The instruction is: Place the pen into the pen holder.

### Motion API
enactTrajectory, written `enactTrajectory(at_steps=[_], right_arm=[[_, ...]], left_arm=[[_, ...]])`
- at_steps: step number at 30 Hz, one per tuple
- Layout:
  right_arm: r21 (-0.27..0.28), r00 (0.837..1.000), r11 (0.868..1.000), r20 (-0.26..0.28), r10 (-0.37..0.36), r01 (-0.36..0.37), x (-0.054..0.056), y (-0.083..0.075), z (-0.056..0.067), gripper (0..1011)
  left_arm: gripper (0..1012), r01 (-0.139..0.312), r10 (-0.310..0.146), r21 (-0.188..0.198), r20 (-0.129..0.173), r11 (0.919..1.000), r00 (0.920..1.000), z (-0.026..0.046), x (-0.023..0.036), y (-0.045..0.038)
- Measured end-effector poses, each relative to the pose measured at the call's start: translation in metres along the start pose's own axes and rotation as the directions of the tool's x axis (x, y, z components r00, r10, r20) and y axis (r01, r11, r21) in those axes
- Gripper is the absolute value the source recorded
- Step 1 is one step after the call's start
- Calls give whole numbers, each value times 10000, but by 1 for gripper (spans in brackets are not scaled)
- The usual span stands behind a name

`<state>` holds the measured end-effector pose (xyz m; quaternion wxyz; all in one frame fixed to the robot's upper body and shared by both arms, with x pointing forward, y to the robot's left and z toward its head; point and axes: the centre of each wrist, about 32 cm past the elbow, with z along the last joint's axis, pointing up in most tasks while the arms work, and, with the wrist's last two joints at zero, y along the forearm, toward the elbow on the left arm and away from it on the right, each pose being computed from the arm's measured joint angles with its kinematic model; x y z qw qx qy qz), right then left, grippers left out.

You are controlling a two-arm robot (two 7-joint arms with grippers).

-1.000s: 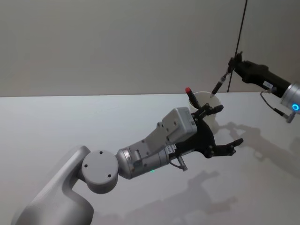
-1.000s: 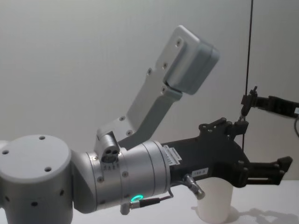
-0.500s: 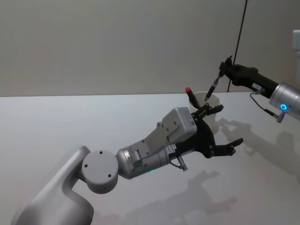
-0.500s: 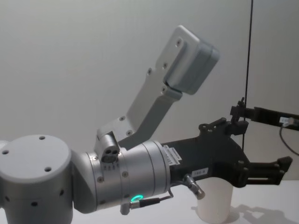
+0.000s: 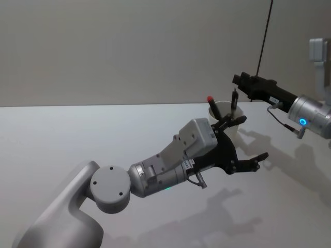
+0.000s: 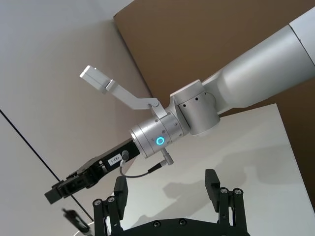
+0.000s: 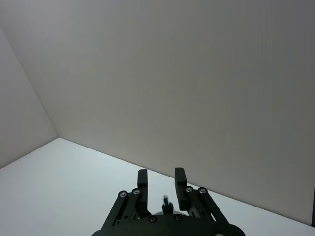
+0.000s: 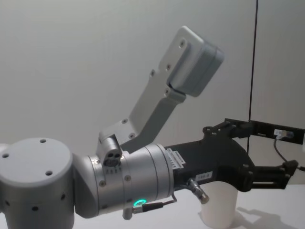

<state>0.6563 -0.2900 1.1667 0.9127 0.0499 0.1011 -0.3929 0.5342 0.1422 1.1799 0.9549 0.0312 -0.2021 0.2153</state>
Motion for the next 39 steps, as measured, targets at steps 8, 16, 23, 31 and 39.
enactTrajectory(at_steps=[8, 16, 23, 31, 39], right_arm=[[-44, 10000, 10000, -43, -68, 68, -16, 24, -29, 540], [-16, 9999, 9999, -100, -120, 120, -24, 31, -42, 816], [-10, 9998, 9999, -119, -146, 146, -26, 33, -46, 984], [-5, 9998, 9999, -140, -158, 158, -29, 35, -51, 1001], [-5, 9997, 9999, -154, -166, 166, -31, 36, -54, 1001]], left_arm=[[1003, 0, 0, -1, 0, 10000, 10000, 0, 0, 0], [1003, 0, 0, 0, 0, 10000, 10000, 0, 0, 0], [1003, 0, 0, -1, 0, 10000, 10000, 0, 0, 0], [1002, 0, 0, -1, 0, 10000, 10000, 0, 0, 0], [1003, 0, 0, 0, 0, 10000, 10000, 0, 0, 0]])
